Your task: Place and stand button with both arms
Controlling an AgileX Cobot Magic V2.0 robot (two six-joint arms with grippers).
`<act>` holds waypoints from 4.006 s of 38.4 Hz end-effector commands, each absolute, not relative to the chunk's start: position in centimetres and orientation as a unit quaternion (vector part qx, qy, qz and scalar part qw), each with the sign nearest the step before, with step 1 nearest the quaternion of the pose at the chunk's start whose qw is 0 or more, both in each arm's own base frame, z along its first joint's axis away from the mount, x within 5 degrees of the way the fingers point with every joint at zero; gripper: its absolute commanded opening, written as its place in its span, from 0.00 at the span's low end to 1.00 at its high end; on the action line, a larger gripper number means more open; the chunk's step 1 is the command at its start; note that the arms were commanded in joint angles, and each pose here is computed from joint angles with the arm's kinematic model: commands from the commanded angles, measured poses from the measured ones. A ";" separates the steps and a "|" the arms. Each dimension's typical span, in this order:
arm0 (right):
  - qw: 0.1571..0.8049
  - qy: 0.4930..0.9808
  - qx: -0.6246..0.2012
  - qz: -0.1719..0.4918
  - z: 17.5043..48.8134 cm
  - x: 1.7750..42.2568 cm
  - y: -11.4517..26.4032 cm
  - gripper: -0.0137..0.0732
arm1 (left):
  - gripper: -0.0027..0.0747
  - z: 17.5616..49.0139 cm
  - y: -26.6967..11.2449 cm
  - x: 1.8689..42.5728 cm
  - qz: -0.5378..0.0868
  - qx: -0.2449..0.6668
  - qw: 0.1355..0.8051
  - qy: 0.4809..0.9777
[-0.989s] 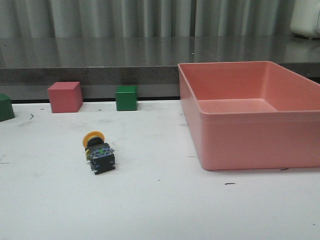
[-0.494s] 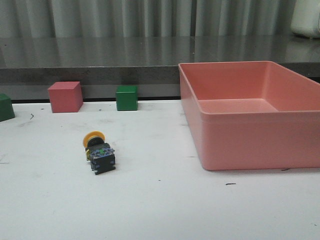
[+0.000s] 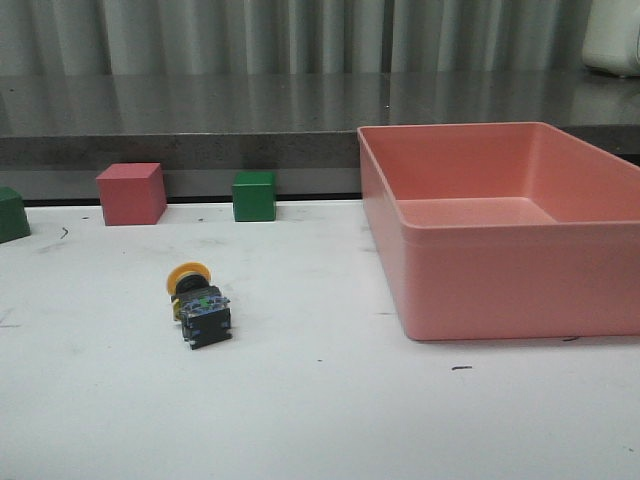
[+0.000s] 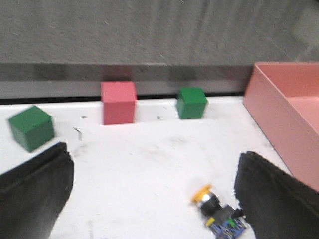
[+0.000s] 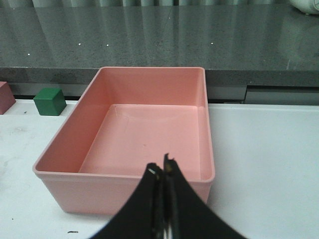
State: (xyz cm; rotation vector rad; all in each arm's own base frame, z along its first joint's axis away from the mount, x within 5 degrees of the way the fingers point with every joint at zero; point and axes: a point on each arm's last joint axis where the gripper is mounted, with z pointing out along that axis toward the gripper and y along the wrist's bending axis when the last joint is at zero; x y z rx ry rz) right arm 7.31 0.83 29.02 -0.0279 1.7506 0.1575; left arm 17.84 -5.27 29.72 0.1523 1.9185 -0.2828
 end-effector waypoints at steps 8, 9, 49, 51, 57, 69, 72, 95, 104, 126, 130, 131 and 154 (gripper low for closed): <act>0.679 0.731 -0.022 0.065 30.6 7.4 0.9 0.08 | 0.83 29.3 -10.6 22.8 -0.166 0.097 0.454 0.870; 0.679 0.731 -0.022 0.065 30.6 7.4 0.9 0.08 | 0.83 29.1 -10.8 23.1 -0.167 0.094 0.436 0.879; 0.679 0.731 -0.022 0.065 30.6 7.4 0.9 0.08 | 0.83 20.4 -16.7 37.8 -0.158 -0.021 0.045 0.986; 0.679 0.731 -0.022 0.065 30.6 7.4 0.9 0.08 | 0.83 20.2 -16.9 38.1 -0.162 -0.023 0.039 0.986; 0.679 0.731 -0.022 0.065 30.6 7.4 0.9 0.08 | 0.83 19.8 -17.2 38.6 -0.164 -0.023 0.030 0.986; 0.679 0.731 -0.022 0.065 30.6 7.4 0.9 0.08 | 0.48 19.4 -17.3 38.6 -0.163 -0.033 0.016 0.986; 0.679 0.731 -0.022 0.065 30.6 7.4 0.9 0.08 | 0.43 19.3 -17.2 38.6 -0.159 -0.031 0.017 0.987; 0.679 0.731 -0.022 0.065 30.6 7.4 0.9 0.08 | 0.41 22.6 -17.0 38.3 -0.136 0.026 0.114 0.984; 0.679 0.731 -0.022 0.065 30.6 7.4 0.9 0.08 | 0.41 24.8 -15.5 36.5 -0.115 0.045 0.200 0.972; 0.679 0.731 -0.022 0.065 30.6 7.4 0.9 0.08 | 0.42 24.8 -12.1 29.9 -0.127 0.127 0.505 0.844; 0.679 0.731 -0.022 0.065 30.6 7.4 0.9 0.08 | 0.42 23.7 -12.1 29.2 -0.127 0.159 0.523 0.828; 0.679 0.731 -0.022 0.065 30.6 7.4 0.9 0.08 | 0.42 23.4 -12.1 29.0 -0.128 0.163 0.526 0.825; 0.679 0.731 -0.022 0.065 30.6 7.4 0.9 0.08 | 0.42 18.8 -11.8 29.1 -0.129 0.211 0.619 0.745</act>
